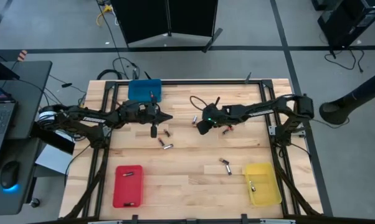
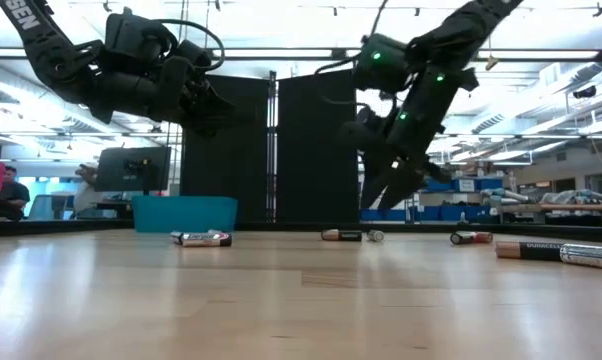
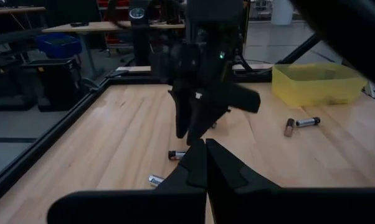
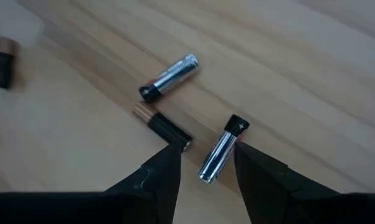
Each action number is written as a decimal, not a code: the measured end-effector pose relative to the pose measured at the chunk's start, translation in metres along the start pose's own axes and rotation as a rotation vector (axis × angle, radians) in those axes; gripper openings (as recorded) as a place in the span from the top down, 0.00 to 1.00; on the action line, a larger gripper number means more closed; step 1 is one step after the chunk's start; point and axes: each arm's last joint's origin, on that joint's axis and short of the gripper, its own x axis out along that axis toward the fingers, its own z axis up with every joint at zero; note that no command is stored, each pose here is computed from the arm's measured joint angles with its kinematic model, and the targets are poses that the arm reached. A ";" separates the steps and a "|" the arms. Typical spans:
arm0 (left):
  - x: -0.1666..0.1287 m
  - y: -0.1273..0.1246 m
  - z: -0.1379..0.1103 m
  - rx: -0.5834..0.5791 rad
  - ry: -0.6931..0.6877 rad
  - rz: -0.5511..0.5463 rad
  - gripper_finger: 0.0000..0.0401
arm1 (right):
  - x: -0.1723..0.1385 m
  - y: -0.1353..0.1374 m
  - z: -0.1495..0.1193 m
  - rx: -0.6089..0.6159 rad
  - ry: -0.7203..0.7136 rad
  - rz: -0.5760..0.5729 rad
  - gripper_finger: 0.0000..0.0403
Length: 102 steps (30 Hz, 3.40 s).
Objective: Sort batteries
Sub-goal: Put the silver battery into the yellow bin, then put the brown battery into the red bin
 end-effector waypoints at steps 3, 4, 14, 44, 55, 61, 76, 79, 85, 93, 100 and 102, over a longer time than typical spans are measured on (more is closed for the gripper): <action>0.000 0.000 0.000 0.000 0.002 -0.001 1.00 | 0.009 0.002 -0.001 0.009 0.045 -0.050 0.60; 0.000 0.000 0.000 0.000 0.002 -0.001 1.00 | 0.012 0.002 -0.001 0.013 0.058 -0.066 0.60; 0.000 0.000 -0.001 -0.001 0.011 -0.002 1.00 | 0.026 -0.004 -0.003 0.030 0.082 -0.150 0.64; 0.000 0.000 -0.002 0.022 0.025 -0.004 0.99 | -0.125 0.035 -0.031 -0.179 0.361 0.005 0.86; 0.000 0.000 -0.002 0.052 0.024 -0.004 0.99 | -0.179 0.035 -0.115 0.091 0.625 -0.250 0.86; 0.000 0.000 -0.002 0.052 0.024 -0.004 0.99 | -0.193 0.035 -0.151 0.205 0.648 -0.342 0.86; 0.000 0.000 -0.003 0.049 0.026 -0.003 0.99 | -0.136 -0.010 -0.203 0.258 0.715 -0.322 0.86; 0.000 0.000 -0.003 0.049 0.026 -0.003 0.99 | -0.122 -0.020 -0.212 0.269 0.732 -0.310 0.86; 0.000 0.000 -0.003 0.048 0.026 -0.003 0.99 | -0.107 -0.028 -0.220 0.276 0.755 -0.250 0.85; 0.000 0.000 -0.003 0.047 0.027 -0.003 0.99 | -0.105 -0.030 -0.221 0.284 0.755 -0.257 0.79; 0.000 0.000 -0.003 0.047 0.027 -0.003 0.99 | -0.108 -0.027 -0.222 0.254 0.842 -0.256 0.70; 0.000 0.000 -0.003 0.046 0.030 -0.003 0.99 | -0.111 -0.023 -0.220 0.240 0.856 -0.235 0.67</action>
